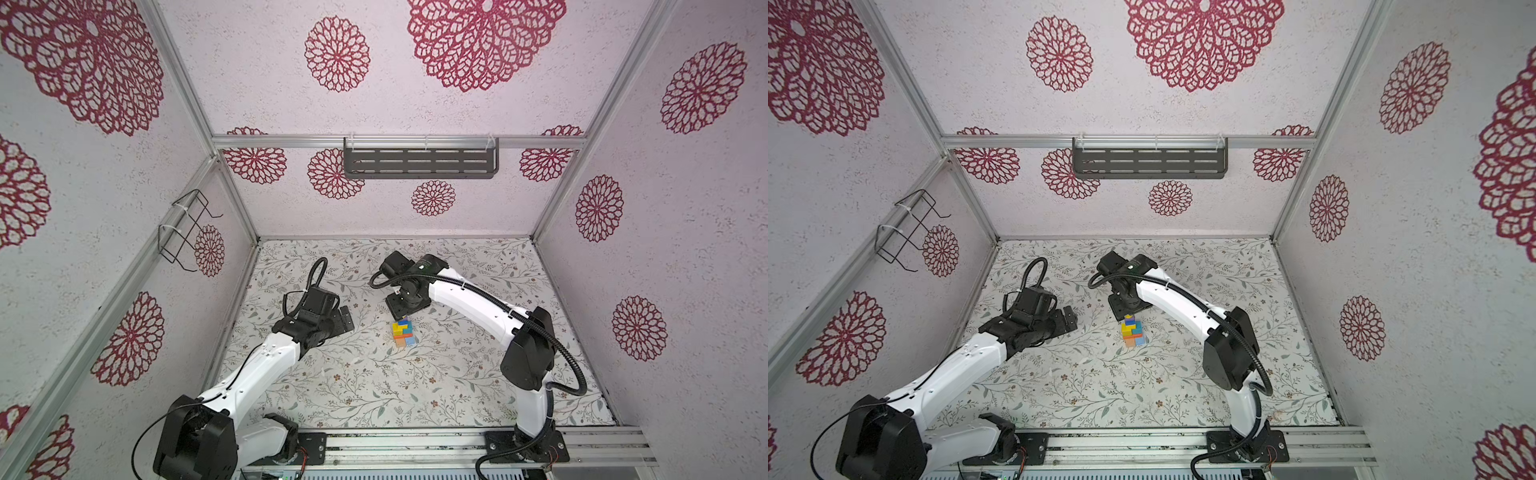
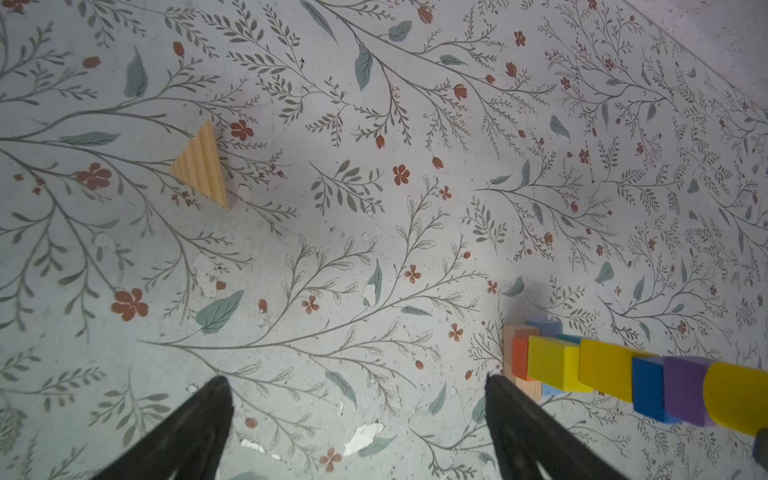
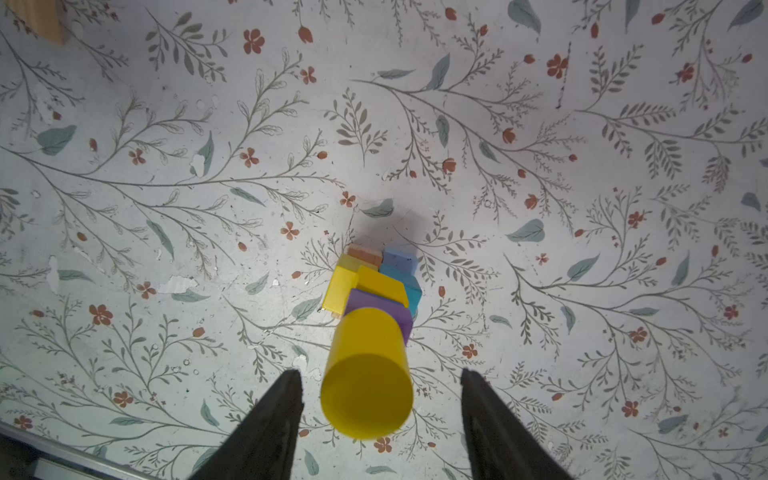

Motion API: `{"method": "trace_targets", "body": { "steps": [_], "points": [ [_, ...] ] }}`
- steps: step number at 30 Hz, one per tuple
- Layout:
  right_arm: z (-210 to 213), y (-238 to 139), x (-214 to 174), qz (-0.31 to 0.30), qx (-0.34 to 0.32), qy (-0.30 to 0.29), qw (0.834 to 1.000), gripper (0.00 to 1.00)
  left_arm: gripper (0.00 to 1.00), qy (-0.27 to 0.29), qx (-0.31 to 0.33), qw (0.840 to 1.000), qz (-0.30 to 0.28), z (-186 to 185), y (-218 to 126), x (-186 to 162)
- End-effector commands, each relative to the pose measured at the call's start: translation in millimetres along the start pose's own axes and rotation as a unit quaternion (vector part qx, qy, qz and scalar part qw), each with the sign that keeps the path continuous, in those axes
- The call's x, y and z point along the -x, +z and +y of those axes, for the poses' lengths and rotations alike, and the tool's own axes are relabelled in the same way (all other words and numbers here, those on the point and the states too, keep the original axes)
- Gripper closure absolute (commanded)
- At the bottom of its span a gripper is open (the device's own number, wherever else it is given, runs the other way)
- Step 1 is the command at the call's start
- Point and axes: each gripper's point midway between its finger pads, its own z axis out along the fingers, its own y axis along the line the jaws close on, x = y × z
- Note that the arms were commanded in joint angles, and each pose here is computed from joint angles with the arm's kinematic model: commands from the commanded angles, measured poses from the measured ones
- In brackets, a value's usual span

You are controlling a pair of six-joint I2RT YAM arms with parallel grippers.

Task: Build the wood block tower
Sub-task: 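Open the right gripper to release the yellow cylinder on the stack, then raise the right gripper away while the left gripper lowers onto the wooden triangle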

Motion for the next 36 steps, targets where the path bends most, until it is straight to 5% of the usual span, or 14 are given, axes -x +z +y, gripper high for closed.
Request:
{"method": "trace_targets", "body": {
  "steps": [1, 16, 27, 36],
  "points": [
    [-5.1, -38.9, 10.2, -0.052, 0.015, 0.001, 0.999, 0.32, 0.03, -0.001, -0.001, 1.000, -0.022, -3.1, -12.1, 14.8],
    [-32.8, -82.8, 4.7, -0.157, 0.014, 0.015, 0.987, 0.24, 0.03, -0.051, 0.023, 0.998, -0.020, 26.5, -27.3, 36.5],
    [-84.0, -97.5, -25.2, -0.257, 0.039, 0.089, 0.961, 0.18, 0.31, -0.073, 0.078, 0.994, 0.001, 63.1, -28.3, 54.7],
    [-120.9, -87.5, -53.4, -0.286, 0.062, 0.146, 0.945, 0.16, 0.57, -0.091, 0.107, 0.989, 0.046, 74.7, 9.1, 54.3]
  ]
}}
